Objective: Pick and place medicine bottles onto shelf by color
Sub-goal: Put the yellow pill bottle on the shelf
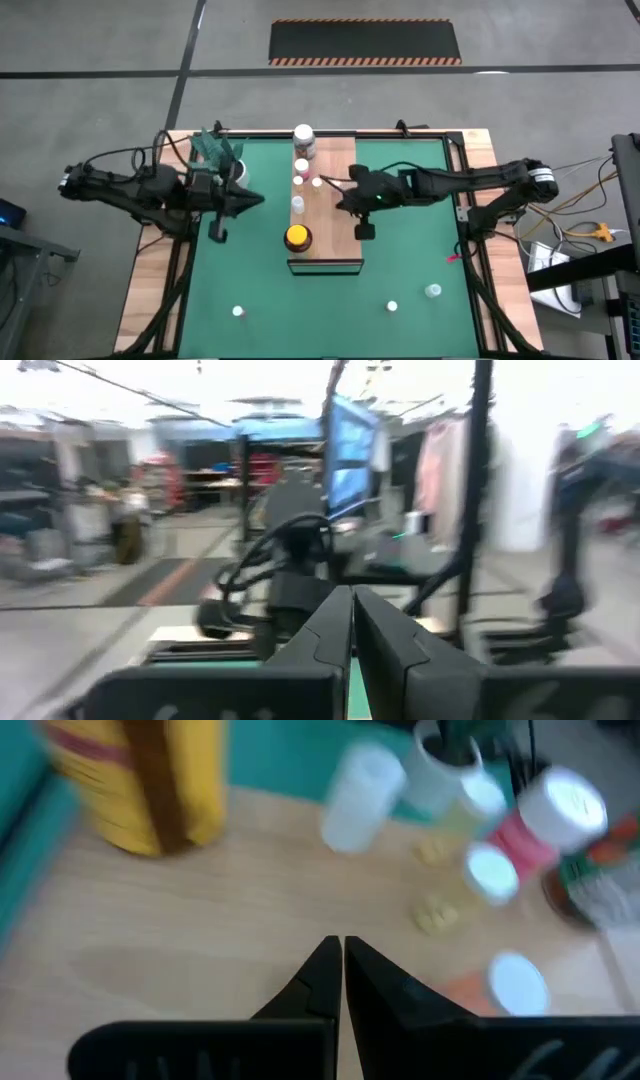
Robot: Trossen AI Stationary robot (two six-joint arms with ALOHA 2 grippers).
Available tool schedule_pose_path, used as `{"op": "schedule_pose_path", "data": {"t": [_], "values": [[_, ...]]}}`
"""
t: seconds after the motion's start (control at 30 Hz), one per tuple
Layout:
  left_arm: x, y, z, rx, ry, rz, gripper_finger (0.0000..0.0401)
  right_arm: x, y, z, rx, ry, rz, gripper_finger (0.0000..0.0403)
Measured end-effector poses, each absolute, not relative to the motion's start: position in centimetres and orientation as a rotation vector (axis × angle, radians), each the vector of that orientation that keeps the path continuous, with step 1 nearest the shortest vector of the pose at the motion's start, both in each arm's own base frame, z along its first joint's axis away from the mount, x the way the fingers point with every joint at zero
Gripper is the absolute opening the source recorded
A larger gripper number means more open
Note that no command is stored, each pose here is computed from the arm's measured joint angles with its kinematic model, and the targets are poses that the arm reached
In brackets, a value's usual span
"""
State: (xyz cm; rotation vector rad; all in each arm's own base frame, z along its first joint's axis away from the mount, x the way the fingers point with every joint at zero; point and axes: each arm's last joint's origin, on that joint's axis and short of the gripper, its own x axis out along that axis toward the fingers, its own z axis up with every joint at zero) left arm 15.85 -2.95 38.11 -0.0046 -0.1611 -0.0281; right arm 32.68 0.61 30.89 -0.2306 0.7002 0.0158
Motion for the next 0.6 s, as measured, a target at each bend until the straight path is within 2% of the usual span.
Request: {"op": "schedule_pose_path", "data": {"t": [0.2, 0.33, 0.47, 0.6], "values": [[15.7, -5.5, 38.6, -0.209, -0.134, -0.194, 0.0000, 30.5, 2.9, 31.3, -0.263, 0.535, 0.082, 0.0009], [15.0, -6.6, 39.6, -0.430, -0.073, -0.277, 0.0000, 29.1, 3.9, 30.4, -0.277, 0.461, 0.111, 0.0009], [14.4, -7.6, 38.6, -0.680, 0.253, -0.255, 0.0000, 28.2, 4.3, 29.5, -0.293, 0.408, 0.129, 0.0009], [14.0, -9.3, 35.3, -1.010, 0.697, -0.025, 0.0000, 27.7, 4.3, 28.4, -0.295, 0.415, 0.132, 0.0009]]}}
